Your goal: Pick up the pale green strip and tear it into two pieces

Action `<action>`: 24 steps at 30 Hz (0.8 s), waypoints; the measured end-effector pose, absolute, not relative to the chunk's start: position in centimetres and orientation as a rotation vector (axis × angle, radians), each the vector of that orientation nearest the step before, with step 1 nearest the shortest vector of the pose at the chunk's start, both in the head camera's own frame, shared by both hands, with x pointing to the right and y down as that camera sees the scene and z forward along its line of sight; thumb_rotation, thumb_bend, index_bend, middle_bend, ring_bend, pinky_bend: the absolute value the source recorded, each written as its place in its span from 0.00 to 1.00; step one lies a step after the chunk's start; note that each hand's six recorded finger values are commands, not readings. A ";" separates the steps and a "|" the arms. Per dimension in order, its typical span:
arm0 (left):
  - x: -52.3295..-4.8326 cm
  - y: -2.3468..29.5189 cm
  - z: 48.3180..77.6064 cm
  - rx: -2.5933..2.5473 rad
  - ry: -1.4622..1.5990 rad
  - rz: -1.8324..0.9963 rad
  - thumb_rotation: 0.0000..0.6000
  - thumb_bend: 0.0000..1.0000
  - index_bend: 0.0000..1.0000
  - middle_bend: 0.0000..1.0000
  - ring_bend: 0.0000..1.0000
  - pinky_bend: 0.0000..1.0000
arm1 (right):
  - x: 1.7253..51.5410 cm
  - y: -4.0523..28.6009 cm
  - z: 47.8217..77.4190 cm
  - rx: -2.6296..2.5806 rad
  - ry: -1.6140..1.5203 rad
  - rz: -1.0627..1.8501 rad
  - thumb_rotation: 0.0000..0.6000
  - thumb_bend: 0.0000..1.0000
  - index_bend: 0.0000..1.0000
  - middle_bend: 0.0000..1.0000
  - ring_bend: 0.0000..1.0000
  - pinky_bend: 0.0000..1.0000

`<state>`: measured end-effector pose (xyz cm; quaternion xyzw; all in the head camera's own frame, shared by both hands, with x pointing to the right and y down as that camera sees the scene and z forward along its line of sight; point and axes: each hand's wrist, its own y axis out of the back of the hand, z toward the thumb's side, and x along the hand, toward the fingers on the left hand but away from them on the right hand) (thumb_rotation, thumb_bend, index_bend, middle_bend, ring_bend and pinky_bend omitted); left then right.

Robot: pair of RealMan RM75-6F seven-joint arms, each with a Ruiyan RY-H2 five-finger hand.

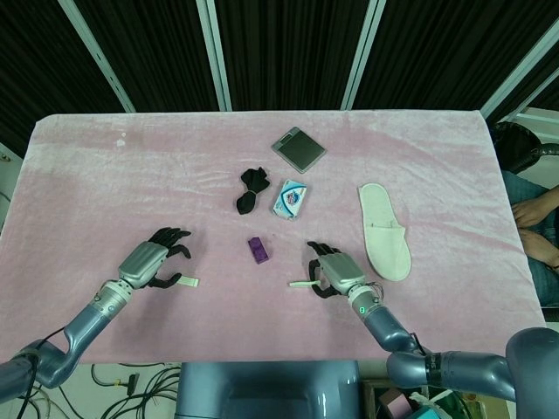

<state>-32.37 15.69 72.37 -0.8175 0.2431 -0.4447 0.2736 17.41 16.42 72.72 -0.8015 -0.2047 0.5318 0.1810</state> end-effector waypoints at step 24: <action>-41.8 15.3 56.4 -1.752 0.875 -1.211 1.00 0.18 0.15 0.04 0.00 0.00 | 35.8 9.1 59.4 -1.827 -1.058 1.525 1.00 0.17 0.00 0.00 0.02 0.14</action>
